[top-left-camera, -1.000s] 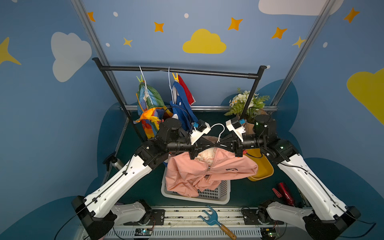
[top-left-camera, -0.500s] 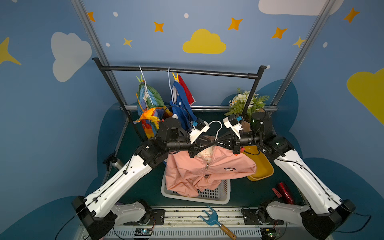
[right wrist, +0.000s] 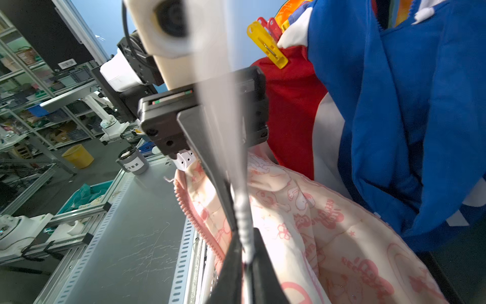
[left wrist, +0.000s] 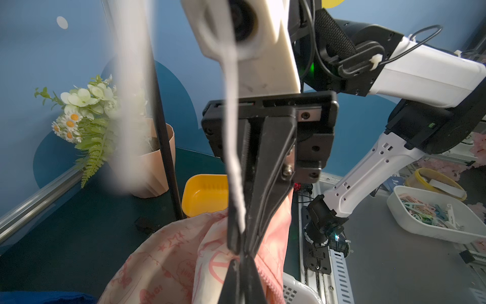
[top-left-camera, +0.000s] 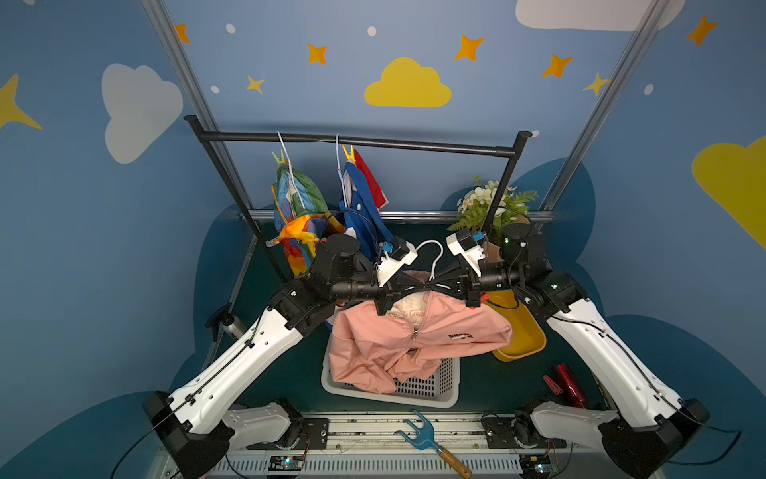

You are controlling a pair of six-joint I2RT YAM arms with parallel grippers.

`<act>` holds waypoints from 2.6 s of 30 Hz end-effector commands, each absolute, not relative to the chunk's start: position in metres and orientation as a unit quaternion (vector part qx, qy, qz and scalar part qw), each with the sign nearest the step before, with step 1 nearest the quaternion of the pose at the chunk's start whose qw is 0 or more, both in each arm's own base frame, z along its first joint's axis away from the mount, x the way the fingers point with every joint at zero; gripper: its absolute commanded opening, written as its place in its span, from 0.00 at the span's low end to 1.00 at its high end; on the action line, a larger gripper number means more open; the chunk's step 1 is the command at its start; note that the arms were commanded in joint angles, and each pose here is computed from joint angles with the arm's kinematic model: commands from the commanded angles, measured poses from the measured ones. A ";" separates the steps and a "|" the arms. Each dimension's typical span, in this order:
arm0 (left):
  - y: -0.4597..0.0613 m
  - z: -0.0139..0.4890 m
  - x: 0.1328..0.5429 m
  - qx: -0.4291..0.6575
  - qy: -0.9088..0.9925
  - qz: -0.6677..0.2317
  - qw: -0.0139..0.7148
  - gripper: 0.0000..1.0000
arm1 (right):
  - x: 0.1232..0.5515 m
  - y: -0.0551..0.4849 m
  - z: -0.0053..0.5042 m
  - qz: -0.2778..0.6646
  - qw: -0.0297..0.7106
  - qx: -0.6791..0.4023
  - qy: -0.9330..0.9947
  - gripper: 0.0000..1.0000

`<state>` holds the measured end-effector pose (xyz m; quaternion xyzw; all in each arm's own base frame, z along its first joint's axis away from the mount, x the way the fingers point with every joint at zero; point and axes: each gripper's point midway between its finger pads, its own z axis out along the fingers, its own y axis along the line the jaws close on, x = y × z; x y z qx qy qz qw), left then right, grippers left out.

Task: Remove the clothespins securing jackets to the hanger
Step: Adjust the jacket in the basket, then pick up the clothespin from the center of the board.

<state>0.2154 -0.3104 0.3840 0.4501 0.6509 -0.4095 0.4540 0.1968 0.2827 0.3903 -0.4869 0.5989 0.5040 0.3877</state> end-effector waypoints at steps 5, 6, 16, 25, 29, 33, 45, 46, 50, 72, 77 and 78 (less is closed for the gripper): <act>-0.298 0.377 0.235 0.407 0.685 -0.370 0.477 0.04 | 0.226 0.255 0.416 0.425 0.479 -0.446 0.625 0.54; -0.297 0.376 0.238 0.402 0.688 -0.366 0.481 0.04 | 0.227 0.251 0.417 0.419 0.484 -0.441 0.629 0.55; -0.281 0.376 0.270 0.332 0.724 -0.307 0.521 0.04 | 0.282 0.124 0.346 0.153 0.461 -0.178 0.856 0.76; -0.276 0.370 0.283 0.309 0.747 -0.282 0.517 0.04 | 0.227 0.034 0.267 0.015 0.329 0.062 0.942 0.68; -0.275 0.377 0.281 0.302 0.734 -0.292 0.534 0.04 | 0.196 0.016 0.241 -0.016 0.281 0.111 0.953 0.62; -0.279 0.379 0.277 0.315 0.736 -0.299 0.520 0.04 | 0.168 0.003 0.227 -0.035 0.243 0.174 0.954 0.57; -0.275 0.391 0.265 0.321 0.711 -0.316 0.540 0.04 | 0.111 -0.012 0.141 -0.054 0.153 0.314 0.936 0.50; -0.275 0.391 0.264 0.322 0.710 -0.317 0.540 0.04 | 0.111 -0.014 0.141 -0.056 0.157 0.316 0.934 0.49; -0.274 0.390 0.259 0.320 0.708 -0.327 0.538 0.04 | 0.110 -0.018 0.145 -0.071 0.150 0.361 0.918 0.56; -0.277 0.399 0.249 0.325 0.694 -0.352 0.537 0.04 | 0.131 -0.035 0.054 -0.005 0.117 0.534 0.837 0.79; -0.278 0.395 0.251 0.327 0.698 -0.351 0.531 0.04 | 0.132 -0.040 0.053 0.002 0.123 0.527 0.841 0.82; -0.279 0.395 0.250 0.327 0.697 -0.353 0.532 0.04 | 0.132 -0.040 0.052 0.010 0.120 0.532 0.838 0.82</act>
